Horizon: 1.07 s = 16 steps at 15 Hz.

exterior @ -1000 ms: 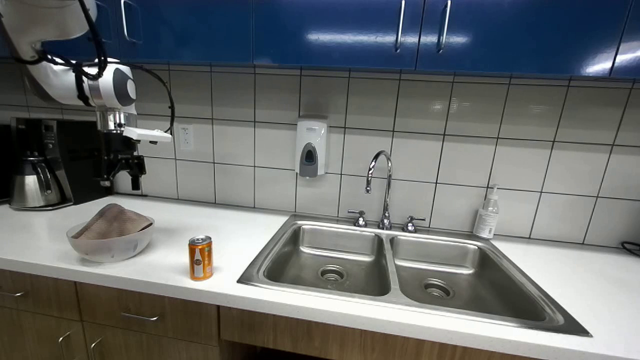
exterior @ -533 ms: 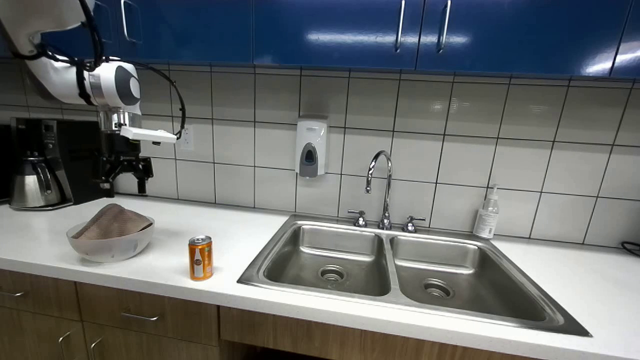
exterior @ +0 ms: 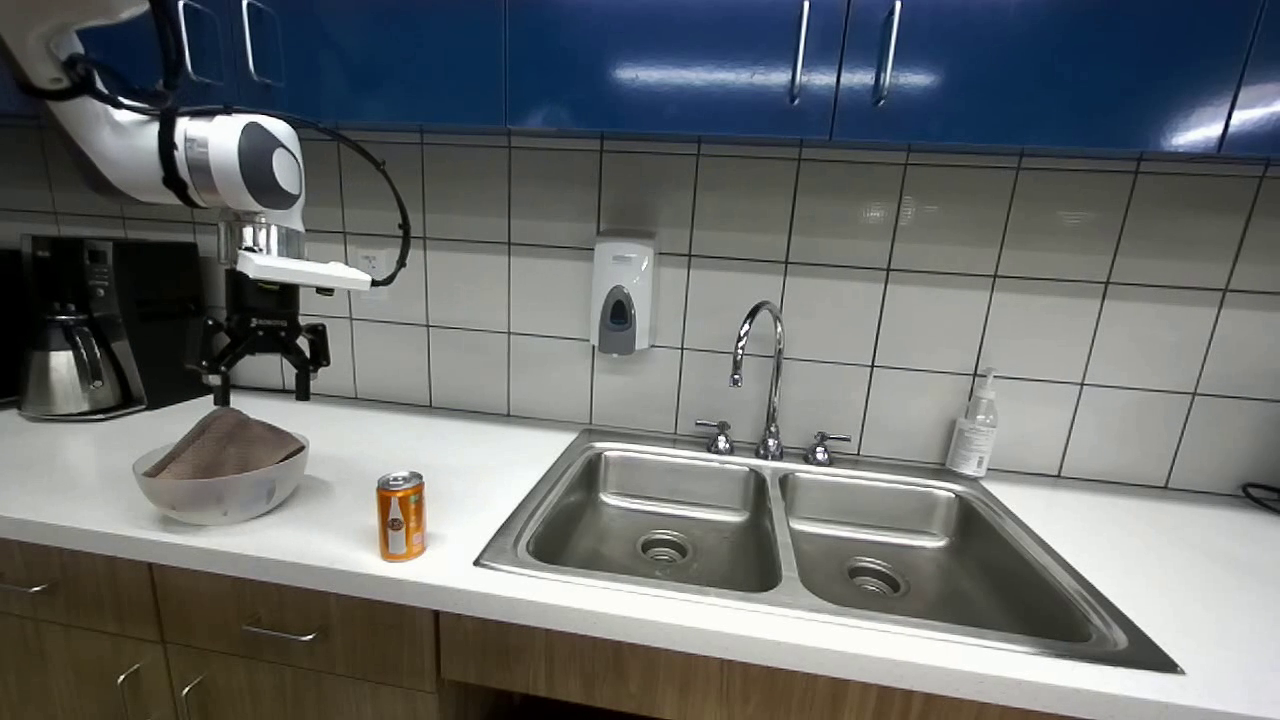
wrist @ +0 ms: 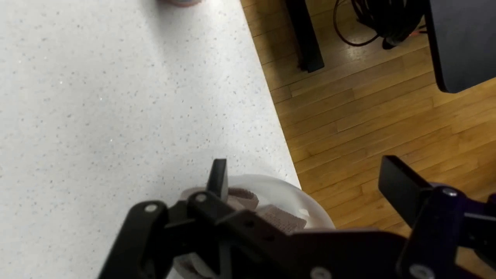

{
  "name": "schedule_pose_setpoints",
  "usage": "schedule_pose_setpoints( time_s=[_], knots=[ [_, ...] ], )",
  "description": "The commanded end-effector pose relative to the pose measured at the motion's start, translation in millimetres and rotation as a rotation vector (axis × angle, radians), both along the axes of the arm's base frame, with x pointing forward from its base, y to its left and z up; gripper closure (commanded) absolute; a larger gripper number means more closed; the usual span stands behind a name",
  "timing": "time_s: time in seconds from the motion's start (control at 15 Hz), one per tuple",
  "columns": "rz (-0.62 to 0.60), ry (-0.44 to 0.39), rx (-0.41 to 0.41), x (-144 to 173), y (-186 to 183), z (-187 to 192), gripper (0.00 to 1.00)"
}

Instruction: Put the brown towel in the bowl

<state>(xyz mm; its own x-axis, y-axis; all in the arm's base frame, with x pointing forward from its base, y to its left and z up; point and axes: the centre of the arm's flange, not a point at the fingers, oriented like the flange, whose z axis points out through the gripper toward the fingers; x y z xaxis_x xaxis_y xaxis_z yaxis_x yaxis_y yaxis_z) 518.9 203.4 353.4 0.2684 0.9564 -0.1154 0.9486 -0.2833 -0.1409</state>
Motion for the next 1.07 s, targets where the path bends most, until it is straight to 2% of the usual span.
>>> schedule_pose_setpoints(
  time_s=[0.0,0.6,0.67,1.0],
  knots=[
    [-0.079,-0.018,0.011,-38,-28,2,0.0],
    [-0.115,-0.051,0.014,-72,-49,8,0.0],
    [-0.088,-0.025,0.006,-56,-43,0,0.0],
    [-0.089,-0.027,0.003,-62,-45,2,0.0]
  ],
)
